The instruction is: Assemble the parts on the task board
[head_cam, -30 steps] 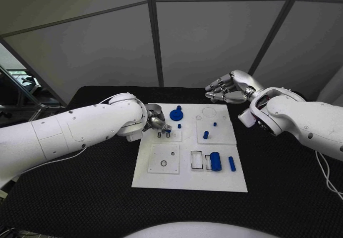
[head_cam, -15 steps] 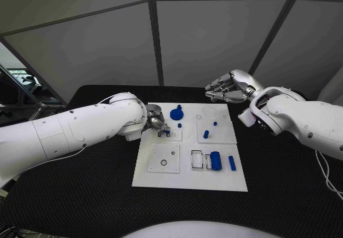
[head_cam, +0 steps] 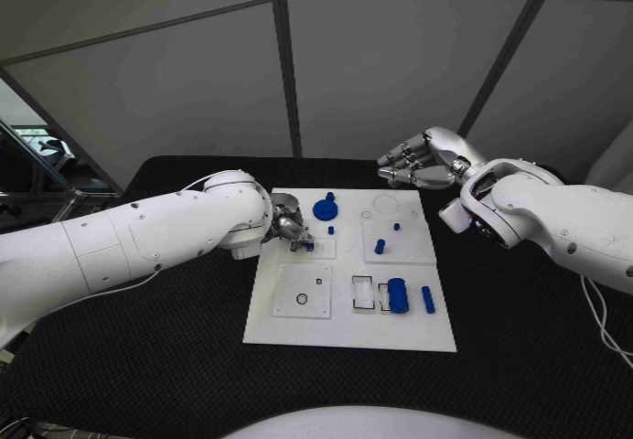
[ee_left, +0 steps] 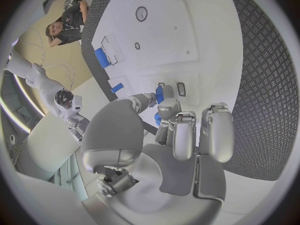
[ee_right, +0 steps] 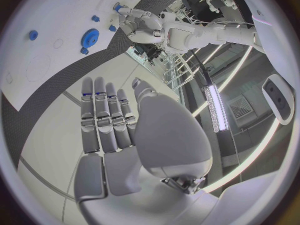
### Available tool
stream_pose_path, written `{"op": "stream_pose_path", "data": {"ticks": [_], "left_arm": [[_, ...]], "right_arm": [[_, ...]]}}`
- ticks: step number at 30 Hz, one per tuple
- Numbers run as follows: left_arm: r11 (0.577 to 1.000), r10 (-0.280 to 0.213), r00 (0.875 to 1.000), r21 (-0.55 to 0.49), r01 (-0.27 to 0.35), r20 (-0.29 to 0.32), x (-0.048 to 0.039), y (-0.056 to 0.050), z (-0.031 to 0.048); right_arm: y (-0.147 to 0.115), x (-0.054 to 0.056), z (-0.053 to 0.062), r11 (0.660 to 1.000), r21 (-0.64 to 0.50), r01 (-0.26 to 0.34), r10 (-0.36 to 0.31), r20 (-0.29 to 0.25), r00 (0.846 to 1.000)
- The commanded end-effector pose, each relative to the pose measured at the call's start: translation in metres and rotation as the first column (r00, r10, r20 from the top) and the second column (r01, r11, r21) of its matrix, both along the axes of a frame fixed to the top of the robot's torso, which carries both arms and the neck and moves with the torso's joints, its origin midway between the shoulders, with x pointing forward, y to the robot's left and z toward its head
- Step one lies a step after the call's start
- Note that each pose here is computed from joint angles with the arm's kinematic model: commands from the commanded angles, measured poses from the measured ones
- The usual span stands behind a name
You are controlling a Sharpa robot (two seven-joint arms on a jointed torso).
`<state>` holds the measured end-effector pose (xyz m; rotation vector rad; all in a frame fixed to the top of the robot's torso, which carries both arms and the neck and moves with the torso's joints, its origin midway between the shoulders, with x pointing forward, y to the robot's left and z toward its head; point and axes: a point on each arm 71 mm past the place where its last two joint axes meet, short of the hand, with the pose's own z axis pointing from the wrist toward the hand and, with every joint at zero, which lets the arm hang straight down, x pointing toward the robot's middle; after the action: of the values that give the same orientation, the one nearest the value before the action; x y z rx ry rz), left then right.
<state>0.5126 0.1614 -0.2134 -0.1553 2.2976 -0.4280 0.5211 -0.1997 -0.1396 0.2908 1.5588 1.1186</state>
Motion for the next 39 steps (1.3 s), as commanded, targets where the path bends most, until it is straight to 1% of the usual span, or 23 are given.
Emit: {"op": "stream_pose_path", "data": {"ticks": [1, 9, 18, 30, 39], "left_arm": [[1.0, -0.013, 1.0, 0.016, 0.013, -0.008, -0.0002, -0.0008, -0.0006], [0.999, -0.021, 0.999, 0.029, 0.022, -0.026, -0.0004, -0.001, -0.0037], [0.998, -0.038, 0.998, 0.041, 0.04, -0.047, -0.0024, -0.0018, -0.0059], [0.998, -0.043, 0.998, 0.04, 0.045, -0.048, -0.0028, -0.005, -0.0066], [0.998, -0.038, 0.998, 0.039, 0.04, -0.045, -0.001, -0.0049, -0.007]], "right_arm": [[0.0022, -0.0006, 0.0015, 1.0, -0.001, -0.013, 0.013, 0.005, 1.0], [0.0029, -0.001, 0.0017, 1.0, -0.003, -0.016, 0.016, 0.007, 1.0], [0.0026, -0.0011, 0.0017, 1.0, -0.004, -0.016, 0.016, 0.007, 1.0], [0.003, -0.0011, 0.0016, 1.0, -0.005, -0.016, 0.016, 0.006, 1.0], [-0.0008, -0.0015, 0.0014, 1.0, -0.01, -0.007, 0.007, 0.0, 1.0]]}}
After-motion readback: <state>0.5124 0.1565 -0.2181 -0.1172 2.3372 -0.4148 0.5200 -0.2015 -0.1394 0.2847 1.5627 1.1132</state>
